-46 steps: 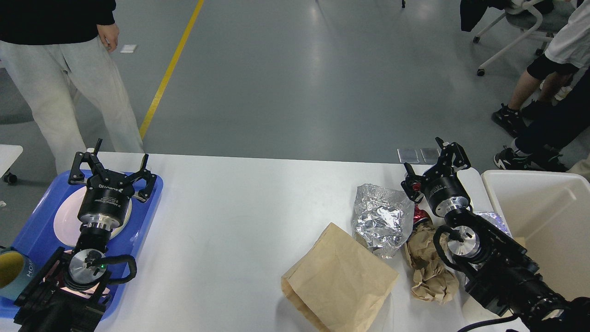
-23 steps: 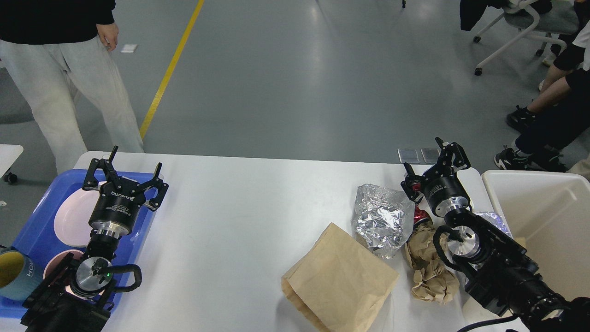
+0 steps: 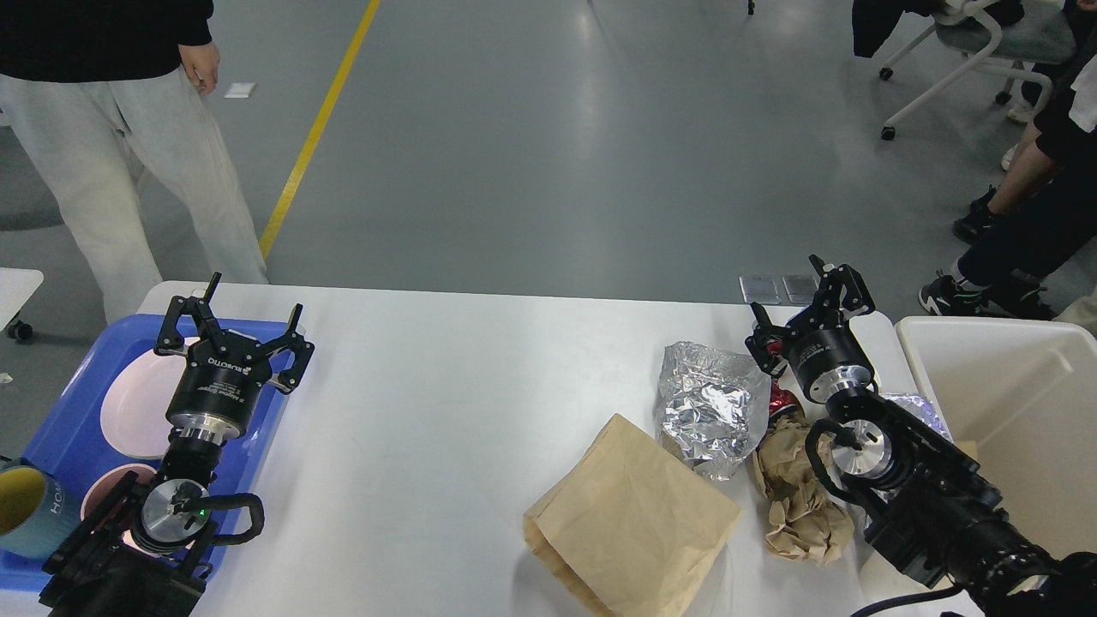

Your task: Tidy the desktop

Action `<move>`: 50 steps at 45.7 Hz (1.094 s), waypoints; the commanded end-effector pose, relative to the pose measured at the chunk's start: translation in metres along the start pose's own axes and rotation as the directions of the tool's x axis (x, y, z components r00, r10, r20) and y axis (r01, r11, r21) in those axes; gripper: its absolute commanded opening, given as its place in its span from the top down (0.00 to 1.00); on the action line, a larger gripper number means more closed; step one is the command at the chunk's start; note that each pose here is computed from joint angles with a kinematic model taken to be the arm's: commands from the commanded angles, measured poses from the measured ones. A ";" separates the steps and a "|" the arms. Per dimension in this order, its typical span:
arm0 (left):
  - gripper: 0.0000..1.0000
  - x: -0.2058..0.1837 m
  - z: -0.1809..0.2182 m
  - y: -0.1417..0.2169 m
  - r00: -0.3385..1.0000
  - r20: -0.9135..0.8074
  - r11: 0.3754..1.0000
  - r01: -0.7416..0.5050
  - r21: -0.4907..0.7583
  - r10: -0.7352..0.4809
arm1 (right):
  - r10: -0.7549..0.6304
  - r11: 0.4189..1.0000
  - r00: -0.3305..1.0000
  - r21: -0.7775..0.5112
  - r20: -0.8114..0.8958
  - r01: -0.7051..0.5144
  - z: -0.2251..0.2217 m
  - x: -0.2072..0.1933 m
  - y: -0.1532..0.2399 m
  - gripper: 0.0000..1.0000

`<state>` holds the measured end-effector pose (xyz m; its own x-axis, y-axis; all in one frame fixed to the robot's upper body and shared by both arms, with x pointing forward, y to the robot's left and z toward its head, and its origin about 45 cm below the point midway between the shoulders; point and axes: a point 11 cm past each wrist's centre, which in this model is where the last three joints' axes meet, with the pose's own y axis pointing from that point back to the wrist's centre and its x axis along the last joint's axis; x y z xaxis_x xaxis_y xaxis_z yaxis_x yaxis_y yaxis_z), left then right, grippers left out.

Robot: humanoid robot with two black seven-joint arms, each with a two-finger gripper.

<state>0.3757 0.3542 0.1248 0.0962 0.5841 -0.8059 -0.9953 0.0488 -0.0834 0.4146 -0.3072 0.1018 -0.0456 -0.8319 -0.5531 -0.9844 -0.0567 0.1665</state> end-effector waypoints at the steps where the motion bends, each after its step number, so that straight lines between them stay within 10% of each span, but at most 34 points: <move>1: 0.03 0.000 0.000 0.000 1.000 0.000 1.000 0.001 0.000 -0.001 | 0.000 1.000 1.000 -0.001 0.000 0.000 0.000 0.000 0.000 0.00; 50: 0.03 0.000 0.000 0.000 1.000 0.000 1.000 0.000 0.000 0.000 | 0.013 0.998 0.998 0.060 -0.060 -0.010 -0.043 0.018 -0.002 0.00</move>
<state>0.3757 0.3542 0.1248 0.0962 0.5840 -0.8060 -0.9953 0.0487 -0.0835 0.4216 -0.3471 0.1239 -0.0537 -0.8656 -0.4978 -0.9912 -0.0143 0.1318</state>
